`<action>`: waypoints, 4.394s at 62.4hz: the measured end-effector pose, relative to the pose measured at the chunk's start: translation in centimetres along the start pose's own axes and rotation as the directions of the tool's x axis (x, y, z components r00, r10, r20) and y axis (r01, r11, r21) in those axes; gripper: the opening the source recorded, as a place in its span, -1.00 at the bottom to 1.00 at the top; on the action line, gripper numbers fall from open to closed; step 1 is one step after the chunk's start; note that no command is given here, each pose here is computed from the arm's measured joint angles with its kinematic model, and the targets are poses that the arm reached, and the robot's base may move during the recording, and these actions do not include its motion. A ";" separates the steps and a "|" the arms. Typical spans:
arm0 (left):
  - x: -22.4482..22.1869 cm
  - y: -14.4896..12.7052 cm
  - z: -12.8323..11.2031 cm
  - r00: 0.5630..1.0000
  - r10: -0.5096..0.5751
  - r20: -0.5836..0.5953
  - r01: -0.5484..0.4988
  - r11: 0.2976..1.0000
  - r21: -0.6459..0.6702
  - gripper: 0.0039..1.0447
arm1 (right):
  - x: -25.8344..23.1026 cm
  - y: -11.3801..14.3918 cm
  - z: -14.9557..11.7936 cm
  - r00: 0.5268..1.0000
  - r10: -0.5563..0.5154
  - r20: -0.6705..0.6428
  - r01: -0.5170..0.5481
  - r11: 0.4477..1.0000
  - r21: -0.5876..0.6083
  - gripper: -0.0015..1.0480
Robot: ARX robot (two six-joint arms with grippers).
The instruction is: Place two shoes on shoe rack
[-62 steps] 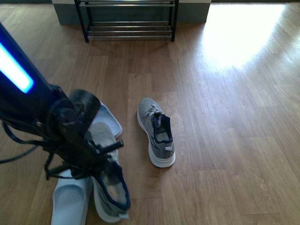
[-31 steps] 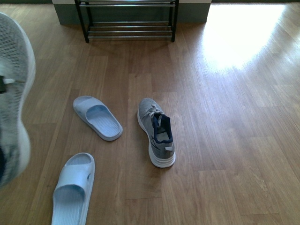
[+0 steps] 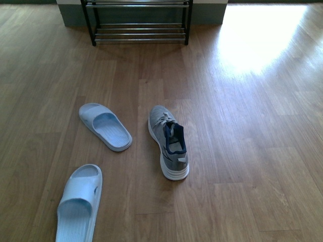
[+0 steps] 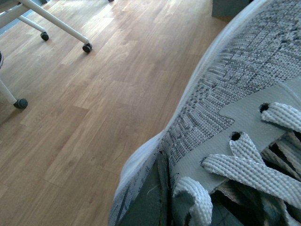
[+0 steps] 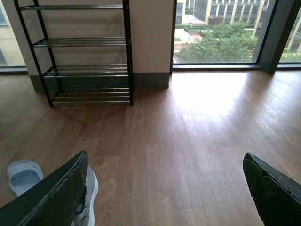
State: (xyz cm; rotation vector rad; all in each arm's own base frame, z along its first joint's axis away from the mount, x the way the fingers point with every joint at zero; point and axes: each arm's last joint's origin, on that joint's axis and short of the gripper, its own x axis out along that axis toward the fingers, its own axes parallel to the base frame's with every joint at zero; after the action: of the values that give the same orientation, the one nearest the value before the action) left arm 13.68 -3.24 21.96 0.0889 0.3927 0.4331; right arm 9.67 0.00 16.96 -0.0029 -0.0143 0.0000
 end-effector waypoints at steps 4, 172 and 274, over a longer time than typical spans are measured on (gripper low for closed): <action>0.1 -0.1 -0.1 1.000 -0.009 -0.006 0.009 1.000 0.008 -0.98 | 0.0 0.0 0.0 1.000 0.000 0.000 0.000 1.000 0.000 0.82; 0.0 -0.1 -0.1 1.000 -0.012 -0.006 0.012 1.000 0.027 -0.98 | 16.9 3.3 -18.9 0.668 0.108 -0.736 -0.327 0.931 -0.160 0.82; 0.0 -0.1 -0.1 1.000 -0.012 -0.006 0.012 1.000 0.027 -0.98 | 26.0 0.5 -29.7 0.640 -0.099 -0.762 -0.187 0.942 -0.279 -0.18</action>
State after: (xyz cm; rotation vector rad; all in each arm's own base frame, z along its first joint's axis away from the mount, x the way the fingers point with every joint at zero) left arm 13.69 -3.32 21.80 0.1115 0.4044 0.4163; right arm 36.11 0.38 -12.34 -0.3527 0.8652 0.0476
